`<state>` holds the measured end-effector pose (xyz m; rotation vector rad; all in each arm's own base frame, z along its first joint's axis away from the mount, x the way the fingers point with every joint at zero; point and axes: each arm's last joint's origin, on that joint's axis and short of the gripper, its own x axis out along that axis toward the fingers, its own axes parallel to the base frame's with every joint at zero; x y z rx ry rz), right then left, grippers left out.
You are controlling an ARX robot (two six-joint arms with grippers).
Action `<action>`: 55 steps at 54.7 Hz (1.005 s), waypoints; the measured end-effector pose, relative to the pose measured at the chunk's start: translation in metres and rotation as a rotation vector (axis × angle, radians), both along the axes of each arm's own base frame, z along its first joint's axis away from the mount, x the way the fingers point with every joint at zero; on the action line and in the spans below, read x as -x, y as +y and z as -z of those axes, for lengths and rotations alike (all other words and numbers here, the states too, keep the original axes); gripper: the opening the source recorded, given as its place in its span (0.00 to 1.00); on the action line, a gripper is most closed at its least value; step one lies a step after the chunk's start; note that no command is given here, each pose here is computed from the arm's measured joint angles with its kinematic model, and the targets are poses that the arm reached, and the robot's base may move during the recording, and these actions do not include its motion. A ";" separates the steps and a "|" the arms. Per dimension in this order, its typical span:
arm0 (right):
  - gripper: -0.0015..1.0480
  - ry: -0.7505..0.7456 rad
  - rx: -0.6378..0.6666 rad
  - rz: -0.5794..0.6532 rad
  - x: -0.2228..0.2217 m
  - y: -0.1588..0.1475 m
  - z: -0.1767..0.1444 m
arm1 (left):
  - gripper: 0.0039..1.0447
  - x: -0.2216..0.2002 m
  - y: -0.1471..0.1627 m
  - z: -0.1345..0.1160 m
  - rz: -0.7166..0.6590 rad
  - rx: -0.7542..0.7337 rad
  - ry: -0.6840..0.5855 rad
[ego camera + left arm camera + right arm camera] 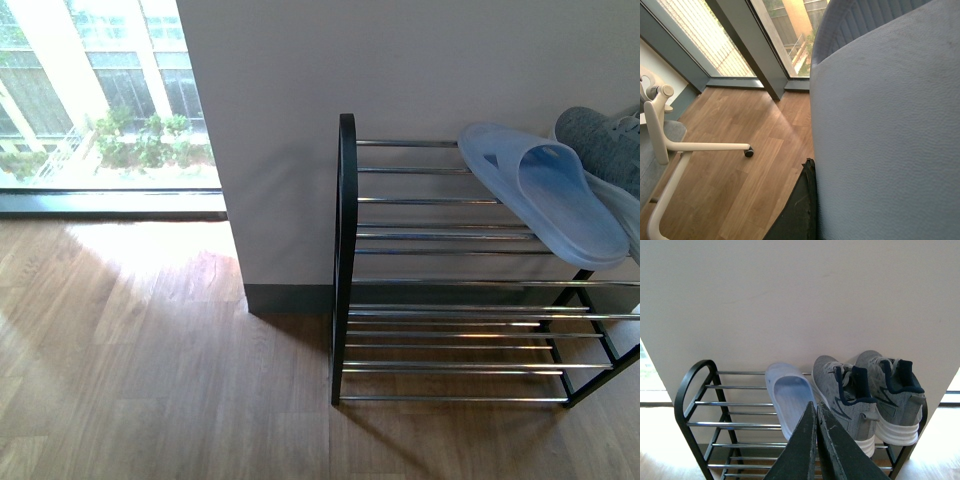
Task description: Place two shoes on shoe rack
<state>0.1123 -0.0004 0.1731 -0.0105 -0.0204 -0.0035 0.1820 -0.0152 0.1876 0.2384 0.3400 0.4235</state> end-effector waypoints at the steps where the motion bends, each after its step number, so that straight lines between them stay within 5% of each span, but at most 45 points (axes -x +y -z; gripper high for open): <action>1: 0.02 0.000 0.000 0.000 0.000 0.000 0.000 | 0.02 0.000 0.000 0.000 0.000 0.000 0.000; 44: 0.02 0.006 0.000 0.000 0.015 0.000 0.003 | 0.02 0.000 0.000 0.000 0.000 0.000 0.000; 55: 0.33 0.006 0.000 0.000 0.015 0.000 0.003 | 0.02 0.000 0.000 0.000 0.000 0.000 0.000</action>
